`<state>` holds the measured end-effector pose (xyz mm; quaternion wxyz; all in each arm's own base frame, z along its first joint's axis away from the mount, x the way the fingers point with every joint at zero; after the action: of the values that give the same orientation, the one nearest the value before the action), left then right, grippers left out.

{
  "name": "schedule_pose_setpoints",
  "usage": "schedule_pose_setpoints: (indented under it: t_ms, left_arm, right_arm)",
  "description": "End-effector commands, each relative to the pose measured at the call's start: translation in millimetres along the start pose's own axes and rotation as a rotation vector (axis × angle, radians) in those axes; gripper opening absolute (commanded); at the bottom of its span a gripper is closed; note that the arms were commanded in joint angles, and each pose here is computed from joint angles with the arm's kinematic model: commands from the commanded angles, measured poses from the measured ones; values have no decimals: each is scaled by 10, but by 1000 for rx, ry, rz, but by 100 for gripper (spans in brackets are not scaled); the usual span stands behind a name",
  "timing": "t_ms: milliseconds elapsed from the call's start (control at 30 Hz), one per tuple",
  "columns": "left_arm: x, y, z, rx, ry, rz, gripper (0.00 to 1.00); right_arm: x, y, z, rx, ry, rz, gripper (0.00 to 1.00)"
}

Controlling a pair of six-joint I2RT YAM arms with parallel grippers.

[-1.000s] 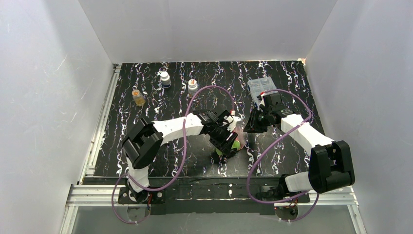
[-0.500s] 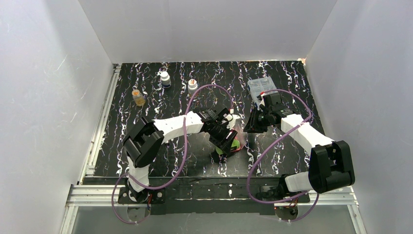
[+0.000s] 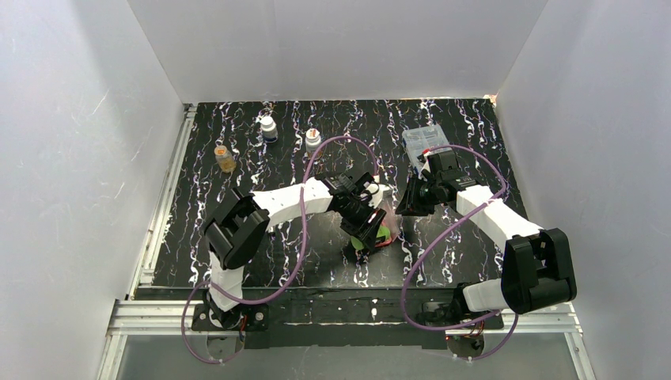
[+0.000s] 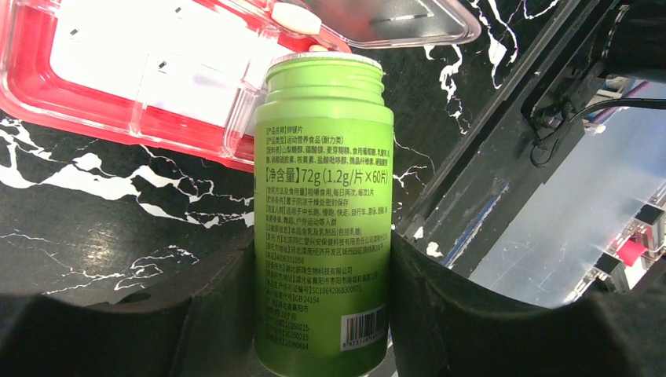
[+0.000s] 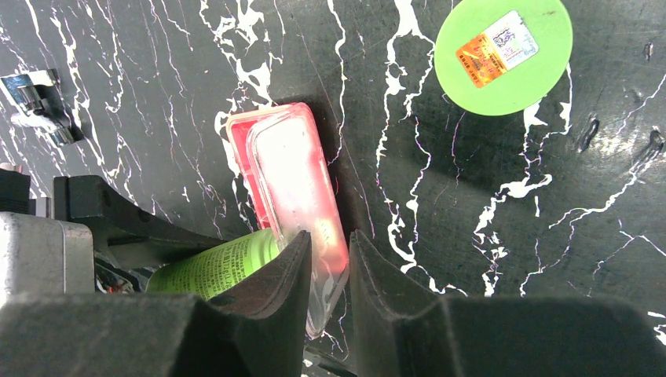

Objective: Sort the pills into containers

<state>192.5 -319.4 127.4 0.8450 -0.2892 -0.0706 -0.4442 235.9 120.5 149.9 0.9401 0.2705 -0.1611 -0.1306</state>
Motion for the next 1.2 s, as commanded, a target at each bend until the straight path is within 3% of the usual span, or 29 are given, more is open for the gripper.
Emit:
schedule_pose_setpoints:
  t_ms: [0,700,1167]
  left_arm:
    - [51,-36,71,-37,4,24,0]
    - [115,-65,180,-11,-31,-48,0]
    - [119,-178,148,151,32,-234,0]
  right_arm:
    - [44,1,-8,11,-21,15,31]
    - [46,13,4,19,-22,20,31]
    - [57,21,7,20,-27,19,31]
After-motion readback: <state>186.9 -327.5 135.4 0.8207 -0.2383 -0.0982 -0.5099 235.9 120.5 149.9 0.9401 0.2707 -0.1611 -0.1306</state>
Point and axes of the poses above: each gripper's point midway between its finger pads, its own z axis back along the fingers, its own y axis along the line the jaws close on, x = y × z, the point moved 8 cm from there along z, back along the fingers, and after that the axes turned 11 degrees about -z, right-handed, at the moved point
